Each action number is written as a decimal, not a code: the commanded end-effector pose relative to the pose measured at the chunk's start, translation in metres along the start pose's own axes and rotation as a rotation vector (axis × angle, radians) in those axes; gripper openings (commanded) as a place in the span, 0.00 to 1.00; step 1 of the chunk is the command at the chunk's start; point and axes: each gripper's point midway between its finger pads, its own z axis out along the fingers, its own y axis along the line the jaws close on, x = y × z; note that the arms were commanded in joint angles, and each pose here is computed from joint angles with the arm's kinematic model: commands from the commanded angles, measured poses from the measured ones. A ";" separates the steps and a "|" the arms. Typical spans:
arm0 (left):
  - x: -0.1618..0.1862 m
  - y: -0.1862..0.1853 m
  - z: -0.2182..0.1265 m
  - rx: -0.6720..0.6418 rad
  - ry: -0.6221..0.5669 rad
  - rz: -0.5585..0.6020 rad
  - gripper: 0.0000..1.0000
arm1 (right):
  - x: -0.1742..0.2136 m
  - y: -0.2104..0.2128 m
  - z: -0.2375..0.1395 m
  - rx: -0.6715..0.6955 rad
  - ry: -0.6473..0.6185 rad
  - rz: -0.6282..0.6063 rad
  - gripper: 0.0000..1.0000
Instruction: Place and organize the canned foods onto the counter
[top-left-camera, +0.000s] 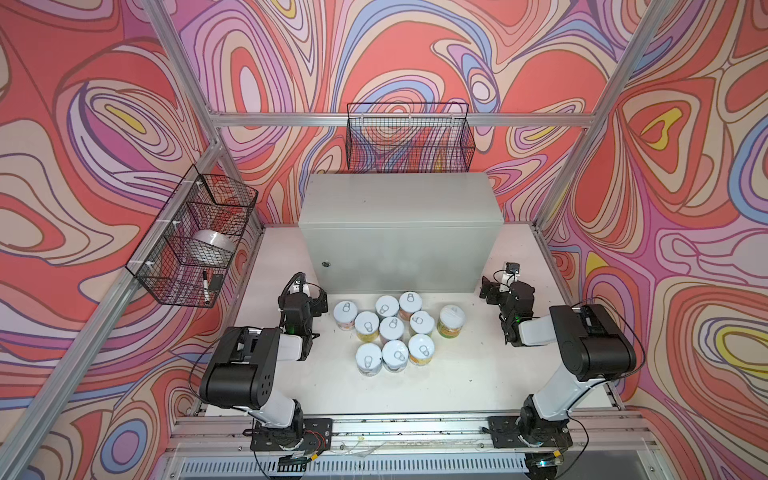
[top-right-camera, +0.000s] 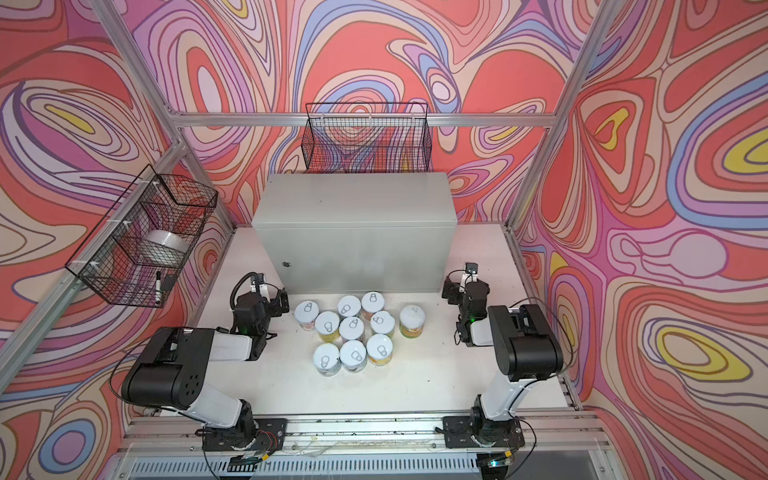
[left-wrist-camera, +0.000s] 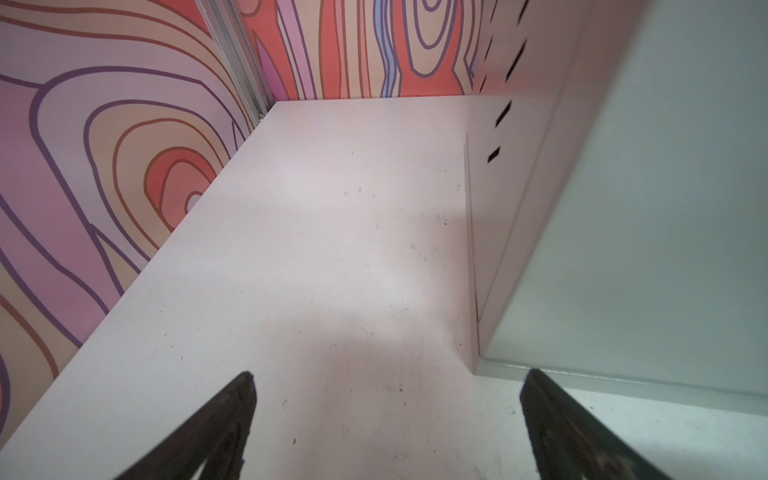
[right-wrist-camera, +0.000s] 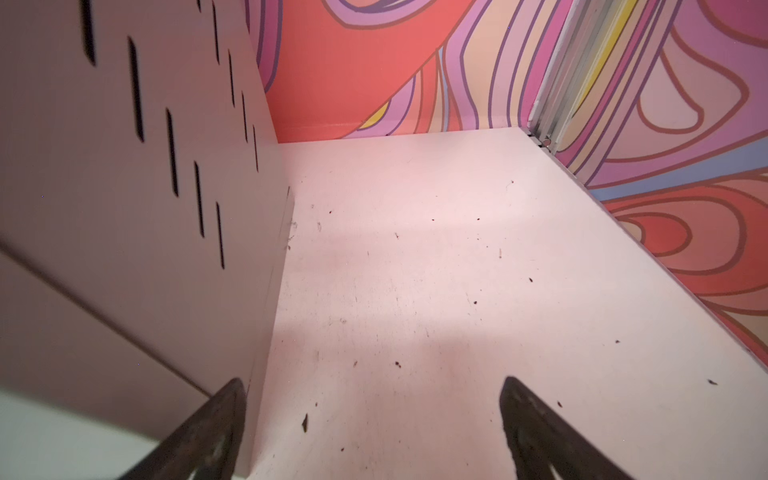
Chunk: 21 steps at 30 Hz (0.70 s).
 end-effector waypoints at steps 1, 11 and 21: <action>-0.009 0.000 -0.001 0.004 -0.023 -0.014 1.00 | -0.007 -0.001 -0.001 -0.001 -0.026 0.001 0.98; -0.008 -0.001 -0.001 0.004 -0.022 -0.014 1.00 | -0.007 -0.001 -0.001 -0.002 -0.026 0.002 0.98; -0.009 0.000 -0.001 0.003 -0.024 -0.015 1.00 | -0.007 -0.001 -0.001 -0.002 -0.022 0.002 0.98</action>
